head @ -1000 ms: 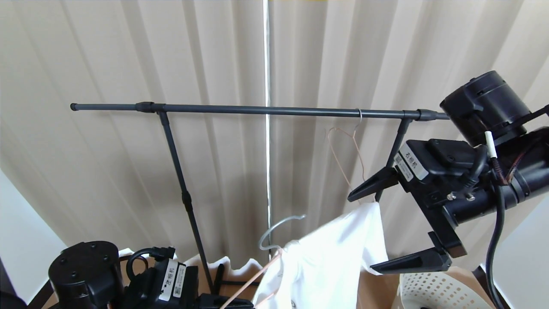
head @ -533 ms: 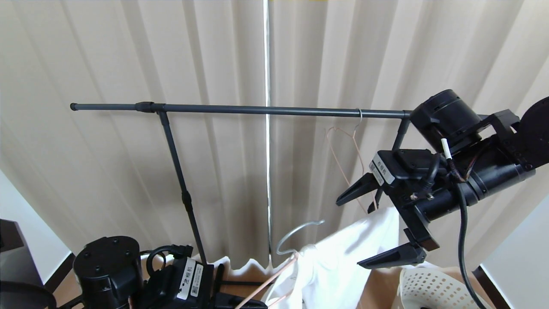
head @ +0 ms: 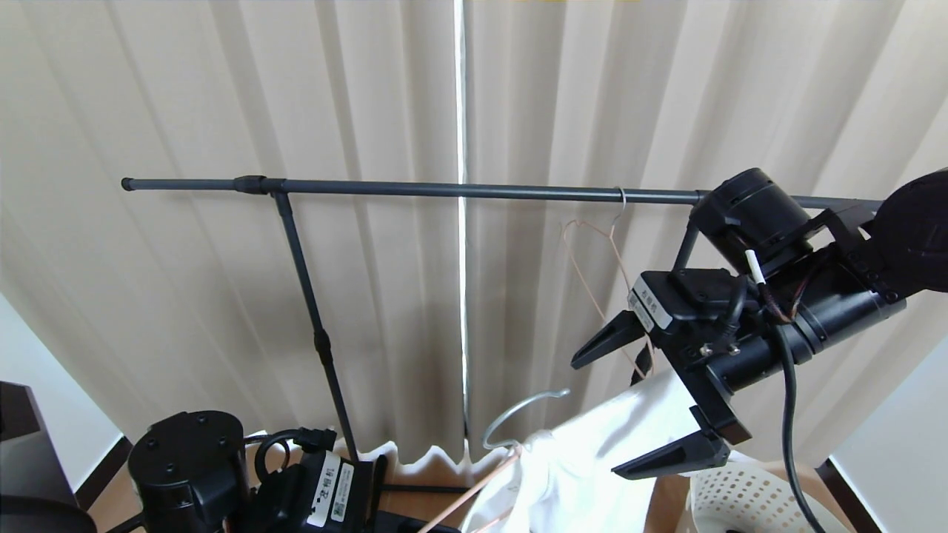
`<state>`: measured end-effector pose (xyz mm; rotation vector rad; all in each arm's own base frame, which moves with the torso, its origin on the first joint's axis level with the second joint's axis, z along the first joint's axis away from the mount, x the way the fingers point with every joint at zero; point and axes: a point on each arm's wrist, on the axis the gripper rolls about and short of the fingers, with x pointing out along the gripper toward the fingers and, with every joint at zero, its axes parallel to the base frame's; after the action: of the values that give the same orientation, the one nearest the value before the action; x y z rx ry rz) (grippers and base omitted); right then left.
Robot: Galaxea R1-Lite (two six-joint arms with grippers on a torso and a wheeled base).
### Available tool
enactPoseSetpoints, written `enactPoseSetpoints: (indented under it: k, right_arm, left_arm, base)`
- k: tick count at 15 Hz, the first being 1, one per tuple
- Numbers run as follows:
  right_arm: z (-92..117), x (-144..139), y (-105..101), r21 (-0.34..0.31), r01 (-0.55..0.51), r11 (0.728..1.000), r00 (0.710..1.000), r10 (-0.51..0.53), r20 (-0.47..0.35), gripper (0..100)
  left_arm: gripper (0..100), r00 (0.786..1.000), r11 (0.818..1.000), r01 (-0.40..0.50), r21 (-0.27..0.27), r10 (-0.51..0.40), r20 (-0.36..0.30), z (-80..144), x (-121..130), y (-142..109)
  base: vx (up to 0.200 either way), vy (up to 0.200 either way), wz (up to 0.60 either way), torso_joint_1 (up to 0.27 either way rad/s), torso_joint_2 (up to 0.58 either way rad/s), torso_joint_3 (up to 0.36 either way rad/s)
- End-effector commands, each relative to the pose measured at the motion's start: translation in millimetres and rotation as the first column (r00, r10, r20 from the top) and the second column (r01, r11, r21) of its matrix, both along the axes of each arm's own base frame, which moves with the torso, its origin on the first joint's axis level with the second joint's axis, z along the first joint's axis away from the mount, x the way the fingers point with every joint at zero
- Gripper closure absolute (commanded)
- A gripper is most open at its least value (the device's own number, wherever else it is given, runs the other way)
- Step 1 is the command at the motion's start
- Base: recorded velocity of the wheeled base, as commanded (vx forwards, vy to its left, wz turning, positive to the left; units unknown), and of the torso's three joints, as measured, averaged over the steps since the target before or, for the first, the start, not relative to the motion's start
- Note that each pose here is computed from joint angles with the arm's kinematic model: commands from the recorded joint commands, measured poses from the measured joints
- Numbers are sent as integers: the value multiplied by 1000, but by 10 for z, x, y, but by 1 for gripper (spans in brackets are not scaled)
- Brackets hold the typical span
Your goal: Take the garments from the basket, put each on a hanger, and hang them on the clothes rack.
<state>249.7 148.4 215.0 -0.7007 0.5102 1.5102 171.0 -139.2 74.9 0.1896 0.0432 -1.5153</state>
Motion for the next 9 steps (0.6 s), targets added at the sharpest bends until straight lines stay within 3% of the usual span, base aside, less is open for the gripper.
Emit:
enactPoseSetpoints:
  k: [1, 7, 9]
  right_arm:
    - [-10, -26, 66, -2, -22, 1000, 1000, 22, -2, 0]
    - [-83, -4, 163, -28, -33, 999, 999, 33, -16, 0]
    - [-79, 5, 161, -74, -6, 997, 1000, 8, 15, 0]
  left_arm:
    - [100, 1000, 1000, 0, -4, 0, 6, 13, -2, -1]
    - [100, 1000, 1000, 3, -11, -3, 16, 39, -10, -3]
    - [100, 1000, 1000, 5, -14, -4, 20, 49, -16, -3]
  base:
    - [0, 0, 0, 0, 0, 0]
    - [0, 0, 0, 0, 0, 0]
    - [0, 0, 0, 0, 0, 0]
